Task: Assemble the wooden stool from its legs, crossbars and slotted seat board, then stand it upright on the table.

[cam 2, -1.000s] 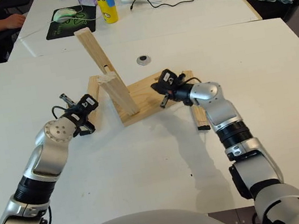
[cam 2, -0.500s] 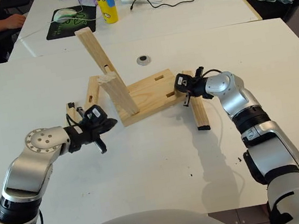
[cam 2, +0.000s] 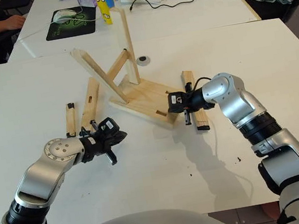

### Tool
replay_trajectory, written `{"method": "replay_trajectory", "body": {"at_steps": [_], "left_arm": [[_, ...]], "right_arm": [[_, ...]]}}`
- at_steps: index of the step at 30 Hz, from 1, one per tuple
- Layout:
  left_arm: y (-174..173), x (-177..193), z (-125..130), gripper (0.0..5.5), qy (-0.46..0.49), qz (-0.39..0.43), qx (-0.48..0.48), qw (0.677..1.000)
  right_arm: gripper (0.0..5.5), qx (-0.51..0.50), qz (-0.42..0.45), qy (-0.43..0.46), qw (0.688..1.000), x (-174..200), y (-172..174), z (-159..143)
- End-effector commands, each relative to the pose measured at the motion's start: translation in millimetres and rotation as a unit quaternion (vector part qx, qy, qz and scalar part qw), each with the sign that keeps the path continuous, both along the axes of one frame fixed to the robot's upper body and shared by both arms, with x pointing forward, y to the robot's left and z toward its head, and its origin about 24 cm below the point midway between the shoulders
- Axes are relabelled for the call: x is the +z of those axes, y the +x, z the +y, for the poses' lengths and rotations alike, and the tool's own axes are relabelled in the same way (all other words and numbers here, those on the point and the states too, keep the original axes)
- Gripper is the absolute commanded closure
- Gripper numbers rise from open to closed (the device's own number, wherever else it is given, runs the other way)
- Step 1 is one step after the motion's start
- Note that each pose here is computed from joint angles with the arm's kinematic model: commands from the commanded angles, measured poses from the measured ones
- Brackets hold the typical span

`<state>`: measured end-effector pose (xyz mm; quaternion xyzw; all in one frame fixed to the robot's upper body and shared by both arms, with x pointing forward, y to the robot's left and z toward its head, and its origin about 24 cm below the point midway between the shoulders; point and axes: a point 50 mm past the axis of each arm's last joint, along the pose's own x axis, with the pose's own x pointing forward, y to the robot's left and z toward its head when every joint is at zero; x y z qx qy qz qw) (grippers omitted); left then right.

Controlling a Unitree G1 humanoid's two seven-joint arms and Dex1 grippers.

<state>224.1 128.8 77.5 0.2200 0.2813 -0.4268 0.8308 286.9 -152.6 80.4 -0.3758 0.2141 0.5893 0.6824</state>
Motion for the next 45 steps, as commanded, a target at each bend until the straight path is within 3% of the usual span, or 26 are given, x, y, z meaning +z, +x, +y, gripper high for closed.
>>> {"method": "replay_trajectory", "body": {"at_steps": [1,8,14,18,26,35,45], "left_arm": [[2,-5,3,5.49,0.009,-0.001,0.012,1.000],[3,-5,0,5.49,-0.006,0.004,0.014,1.000],[17,1,7,5.49,-0.003,-0.040,0.041,0.998],[33,13,14,5.49,-0.033,-0.092,0.094,0.991],[38,0,25,5.49,0.003,-0.099,0.113,0.989],[37,-18,9,5.49,0.026,-0.079,0.090,0.992],[48,9,25,5.49,0.015,-0.131,0.127,0.983]], "right_arm": [[5.50,0.023,0.052,0.012,0.998,-31,-22,26],[5.50,-0.006,0.019,0.098,0.995,-14,-19,52],[5.50,-0.060,-0.009,0.179,0.982,22,-14,47],[5.50,-0.142,-0.030,0.265,0.953,43,-7,34],[5.50,-0.288,-0.112,0.114,0.944,7,9,-21],[5.50,-0.245,-0.067,0.073,0.964,-19,-5,-6],[5.50,-0.222,-0.038,0.035,0.974,-29,-17,-4]]}}
